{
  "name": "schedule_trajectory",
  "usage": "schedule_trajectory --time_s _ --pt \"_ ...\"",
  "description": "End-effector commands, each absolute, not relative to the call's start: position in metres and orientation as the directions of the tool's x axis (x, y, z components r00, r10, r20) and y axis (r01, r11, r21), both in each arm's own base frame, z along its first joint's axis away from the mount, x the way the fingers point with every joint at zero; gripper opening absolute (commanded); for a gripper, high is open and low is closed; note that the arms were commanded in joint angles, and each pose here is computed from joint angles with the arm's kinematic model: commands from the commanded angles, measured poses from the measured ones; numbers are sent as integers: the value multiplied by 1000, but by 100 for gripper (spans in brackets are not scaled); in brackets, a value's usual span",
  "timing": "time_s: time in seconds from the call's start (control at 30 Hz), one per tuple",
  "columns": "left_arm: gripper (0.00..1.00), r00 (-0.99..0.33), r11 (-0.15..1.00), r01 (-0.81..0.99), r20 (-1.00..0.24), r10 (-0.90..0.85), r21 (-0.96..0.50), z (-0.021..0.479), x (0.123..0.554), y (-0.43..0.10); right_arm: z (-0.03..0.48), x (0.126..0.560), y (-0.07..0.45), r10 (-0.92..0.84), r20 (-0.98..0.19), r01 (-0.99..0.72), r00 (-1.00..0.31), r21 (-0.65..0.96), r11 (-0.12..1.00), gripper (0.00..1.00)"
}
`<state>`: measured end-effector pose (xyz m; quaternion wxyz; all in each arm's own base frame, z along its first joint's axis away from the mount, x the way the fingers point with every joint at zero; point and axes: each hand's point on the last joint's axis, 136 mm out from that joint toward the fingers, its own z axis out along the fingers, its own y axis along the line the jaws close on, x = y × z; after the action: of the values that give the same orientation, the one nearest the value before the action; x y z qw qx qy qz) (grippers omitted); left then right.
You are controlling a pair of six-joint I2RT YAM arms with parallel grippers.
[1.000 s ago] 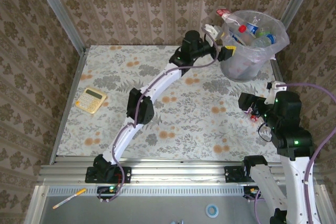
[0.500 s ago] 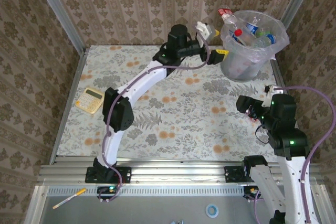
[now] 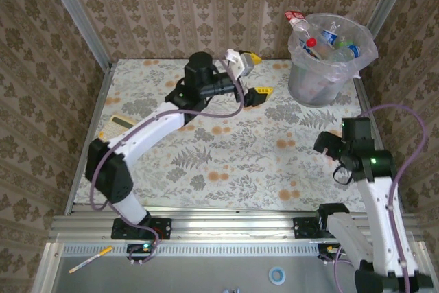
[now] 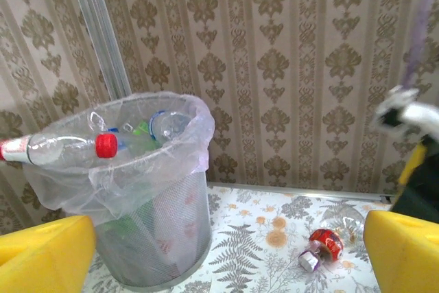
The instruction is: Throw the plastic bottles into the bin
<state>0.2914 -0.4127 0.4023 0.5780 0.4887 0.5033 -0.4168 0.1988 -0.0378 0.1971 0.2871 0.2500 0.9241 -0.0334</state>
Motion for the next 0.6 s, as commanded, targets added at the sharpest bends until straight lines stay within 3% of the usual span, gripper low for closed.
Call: schedule_trajectory --time_s 0.0,0.23,0.43,0.57 --pt "100 195 222 956 -981 15 193 413 280 -388 169 192 -44 472 -426 529 -772 -18 849 100" --pt "100 127 300 945 -991 28 130 397 271 -343 144 206 -69 532 -417 626 -737 -125 770 100" --pt "100 75 335 938 -996 46 86 378 277 -316 131 213 -88 683 -437 763 -585 -9 647 100" --pt "100 55 384 921 -998 32 63 371 290 -306 113 215 -97 764 -391 816 -513 53 575 100"
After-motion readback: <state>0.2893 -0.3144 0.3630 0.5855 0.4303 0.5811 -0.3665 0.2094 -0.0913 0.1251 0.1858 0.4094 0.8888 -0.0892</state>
